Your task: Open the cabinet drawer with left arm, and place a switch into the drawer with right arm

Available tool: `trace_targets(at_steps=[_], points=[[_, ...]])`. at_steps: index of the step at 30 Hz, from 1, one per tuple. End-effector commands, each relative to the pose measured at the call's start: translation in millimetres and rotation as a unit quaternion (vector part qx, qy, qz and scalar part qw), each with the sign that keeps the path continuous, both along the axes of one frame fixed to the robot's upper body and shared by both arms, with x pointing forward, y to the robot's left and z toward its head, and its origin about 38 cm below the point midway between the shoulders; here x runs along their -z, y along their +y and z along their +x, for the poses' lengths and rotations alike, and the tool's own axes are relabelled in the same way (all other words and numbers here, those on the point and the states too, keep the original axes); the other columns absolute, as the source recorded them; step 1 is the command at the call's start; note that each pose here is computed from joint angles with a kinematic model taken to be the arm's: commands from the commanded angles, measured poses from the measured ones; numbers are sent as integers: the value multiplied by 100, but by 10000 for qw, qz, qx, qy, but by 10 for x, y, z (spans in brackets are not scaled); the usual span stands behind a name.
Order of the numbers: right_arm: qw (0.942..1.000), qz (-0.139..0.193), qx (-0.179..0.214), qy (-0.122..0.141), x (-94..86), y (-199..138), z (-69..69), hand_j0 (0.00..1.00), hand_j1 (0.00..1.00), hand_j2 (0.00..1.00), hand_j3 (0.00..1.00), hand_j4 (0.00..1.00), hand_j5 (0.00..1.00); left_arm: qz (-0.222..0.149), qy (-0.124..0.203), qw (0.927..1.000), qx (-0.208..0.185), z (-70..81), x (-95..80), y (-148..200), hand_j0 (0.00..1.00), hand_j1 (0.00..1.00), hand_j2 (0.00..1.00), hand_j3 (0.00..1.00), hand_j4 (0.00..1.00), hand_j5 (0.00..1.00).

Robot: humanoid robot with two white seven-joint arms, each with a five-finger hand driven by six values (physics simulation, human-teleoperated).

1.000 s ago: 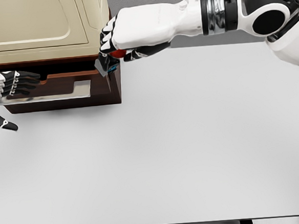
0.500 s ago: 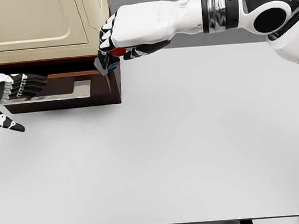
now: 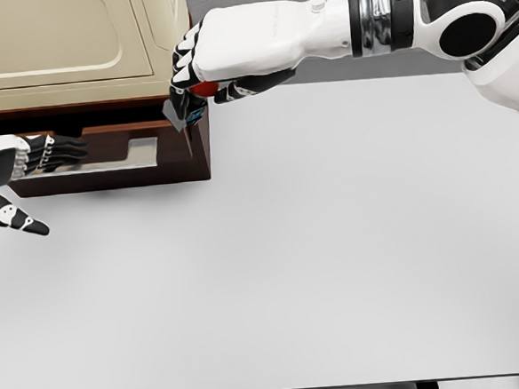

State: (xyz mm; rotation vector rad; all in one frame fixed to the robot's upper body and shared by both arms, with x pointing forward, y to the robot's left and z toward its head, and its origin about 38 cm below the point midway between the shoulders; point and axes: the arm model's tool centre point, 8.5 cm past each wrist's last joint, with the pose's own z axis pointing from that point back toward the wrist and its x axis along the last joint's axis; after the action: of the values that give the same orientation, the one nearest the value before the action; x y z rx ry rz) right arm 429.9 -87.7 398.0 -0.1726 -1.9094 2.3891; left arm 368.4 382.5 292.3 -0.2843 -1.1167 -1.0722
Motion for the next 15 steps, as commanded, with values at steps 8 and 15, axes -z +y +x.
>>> trace_targets(at_steps=[8,15], points=[[10000,26,14,8,-17,-5,2,57,57,57,57,57,57,5,331,9990,-306,-77,-53,142,100,100,100,100,100,100],[10000,28,6,8,-17,1,1,57,57,57,57,57,57,32,502,9979,-418,-79,-39,159,100,100,100,100,100,100]])
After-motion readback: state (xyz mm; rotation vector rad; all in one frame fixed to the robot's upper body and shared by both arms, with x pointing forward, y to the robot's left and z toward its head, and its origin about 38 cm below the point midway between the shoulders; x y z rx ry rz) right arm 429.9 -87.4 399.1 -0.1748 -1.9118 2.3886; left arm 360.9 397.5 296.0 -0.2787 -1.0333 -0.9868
